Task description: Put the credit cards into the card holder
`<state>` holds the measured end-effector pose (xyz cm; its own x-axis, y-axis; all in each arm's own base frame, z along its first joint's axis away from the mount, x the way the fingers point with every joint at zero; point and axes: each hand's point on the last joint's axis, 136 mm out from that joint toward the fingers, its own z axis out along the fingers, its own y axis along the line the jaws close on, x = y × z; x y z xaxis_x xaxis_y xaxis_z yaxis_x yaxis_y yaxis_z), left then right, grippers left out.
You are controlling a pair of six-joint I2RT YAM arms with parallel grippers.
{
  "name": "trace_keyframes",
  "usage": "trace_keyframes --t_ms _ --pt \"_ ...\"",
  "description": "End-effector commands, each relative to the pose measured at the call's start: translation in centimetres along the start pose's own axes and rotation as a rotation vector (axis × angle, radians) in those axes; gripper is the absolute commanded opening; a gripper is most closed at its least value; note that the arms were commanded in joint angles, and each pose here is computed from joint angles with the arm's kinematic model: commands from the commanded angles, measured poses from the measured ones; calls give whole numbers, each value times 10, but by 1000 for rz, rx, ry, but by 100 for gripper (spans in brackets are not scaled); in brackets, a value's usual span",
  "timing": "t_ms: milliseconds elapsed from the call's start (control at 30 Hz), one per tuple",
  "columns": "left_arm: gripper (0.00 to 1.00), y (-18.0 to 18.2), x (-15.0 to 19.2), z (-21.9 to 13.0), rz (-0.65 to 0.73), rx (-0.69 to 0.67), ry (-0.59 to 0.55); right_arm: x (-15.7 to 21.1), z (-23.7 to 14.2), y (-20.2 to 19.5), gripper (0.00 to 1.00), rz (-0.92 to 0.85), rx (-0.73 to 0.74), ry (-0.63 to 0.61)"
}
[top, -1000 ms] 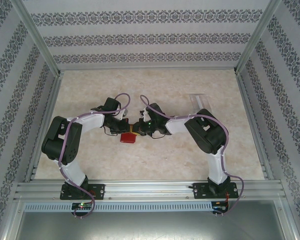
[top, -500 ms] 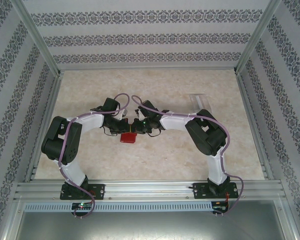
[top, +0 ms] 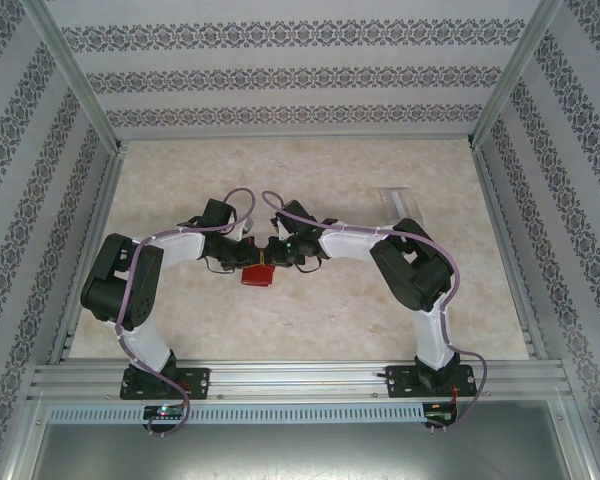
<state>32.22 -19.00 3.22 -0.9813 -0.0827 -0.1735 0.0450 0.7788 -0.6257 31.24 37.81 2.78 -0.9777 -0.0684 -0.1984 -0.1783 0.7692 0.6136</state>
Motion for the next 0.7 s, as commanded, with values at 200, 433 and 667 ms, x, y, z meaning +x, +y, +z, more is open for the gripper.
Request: trace_keyframes --t_ms 200,433,667 --pt "0 13 30 19 4 -30 82 25 0 -20 11 83 41 64" --pt "0 20 32 20 0 -59 86 7 -20 13 10 92 -62 26" --pt "0 16 30 19 0 -45 76 7 -13 9 9 131 -44 39"
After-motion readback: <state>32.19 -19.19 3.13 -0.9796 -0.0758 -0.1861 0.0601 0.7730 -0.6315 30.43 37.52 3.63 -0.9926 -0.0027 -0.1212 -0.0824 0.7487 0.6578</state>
